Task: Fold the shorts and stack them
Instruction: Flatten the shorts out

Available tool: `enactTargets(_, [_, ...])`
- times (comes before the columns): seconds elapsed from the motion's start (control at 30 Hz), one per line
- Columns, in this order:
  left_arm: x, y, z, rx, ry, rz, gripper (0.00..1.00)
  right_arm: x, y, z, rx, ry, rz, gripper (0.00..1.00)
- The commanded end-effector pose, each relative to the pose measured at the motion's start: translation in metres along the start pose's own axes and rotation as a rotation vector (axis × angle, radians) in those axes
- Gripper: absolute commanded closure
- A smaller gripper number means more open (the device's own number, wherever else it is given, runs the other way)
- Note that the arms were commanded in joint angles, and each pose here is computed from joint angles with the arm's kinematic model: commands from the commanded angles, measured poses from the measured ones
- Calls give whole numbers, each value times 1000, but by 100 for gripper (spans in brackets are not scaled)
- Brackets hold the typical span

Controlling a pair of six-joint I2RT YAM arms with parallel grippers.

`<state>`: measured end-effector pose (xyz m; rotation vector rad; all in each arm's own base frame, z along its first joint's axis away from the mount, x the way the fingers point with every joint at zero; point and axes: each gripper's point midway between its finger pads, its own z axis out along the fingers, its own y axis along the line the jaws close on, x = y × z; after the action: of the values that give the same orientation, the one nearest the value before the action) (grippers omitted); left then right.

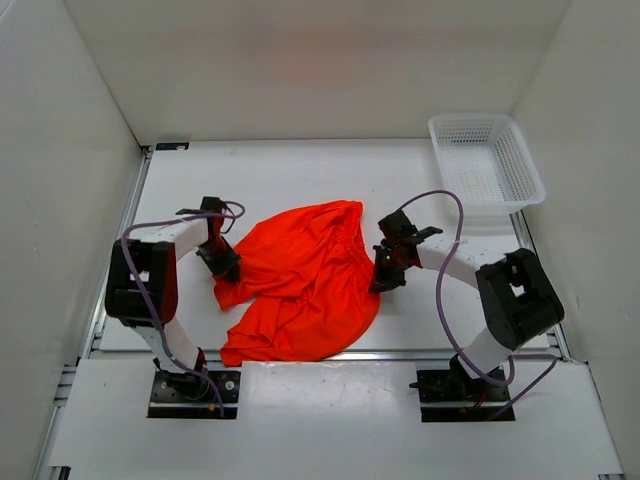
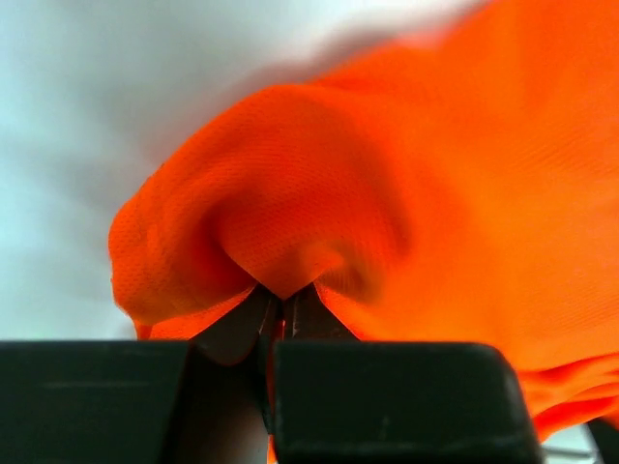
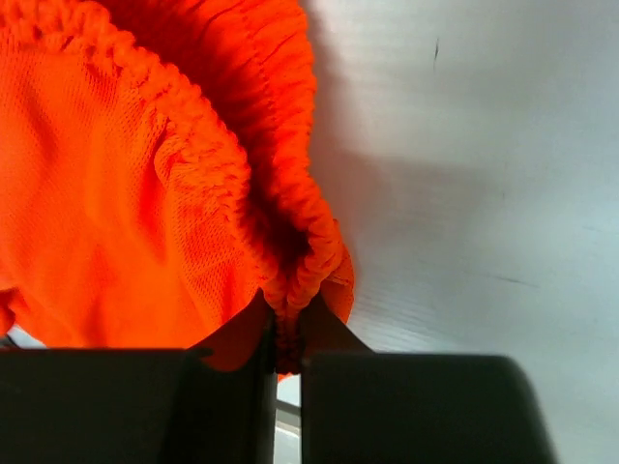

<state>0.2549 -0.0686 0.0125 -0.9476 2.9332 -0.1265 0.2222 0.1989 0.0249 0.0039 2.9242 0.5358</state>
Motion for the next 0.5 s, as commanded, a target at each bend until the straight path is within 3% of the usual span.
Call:
enactTargets(0.0, [-52,-24,-5,39,-118,2,90,-37,17,-3,-27,-97,-11,100])
enactTargets(0.13, [-100,-52,-12,48,-152,9,90,-54,3,-13,12,-144,32,100])
enactTargets(0.17, [-129,-74,-30,84,-220,23,90,-60,-5,-15,18,-155,59,100])
enactTargets(0.23, [-145,-85,-12,41,-170,42,90,-68,-13,-19,25,-167,102,100])
enactTargets(0.27, [-178,-114,-37,99,-245,59,90,-73,-20,-22,18,-172,135,100])
enactTargets(0.3, [-190,-121,-38,89,-257,57,90,-75,-24,-20,15,-163,170,100])
enactTargets(0.33, [-197,-125,-14,39,-235,80,90,-79,-27,-20,5,-166,196,100])
enactTargets(0.37, [-219,-145,-42,61,-306,97,90,-90,-27,-20,-26,-171,237,100])
enactTargets(0.4, [-223,-144,-25,26,-279,106,90,-97,-26,-18,-37,-167,246,100])
enactTargets(0.47, [-246,-165,-57,88,-372,154,85,-109,-23,-19,-54,-175,250,100])
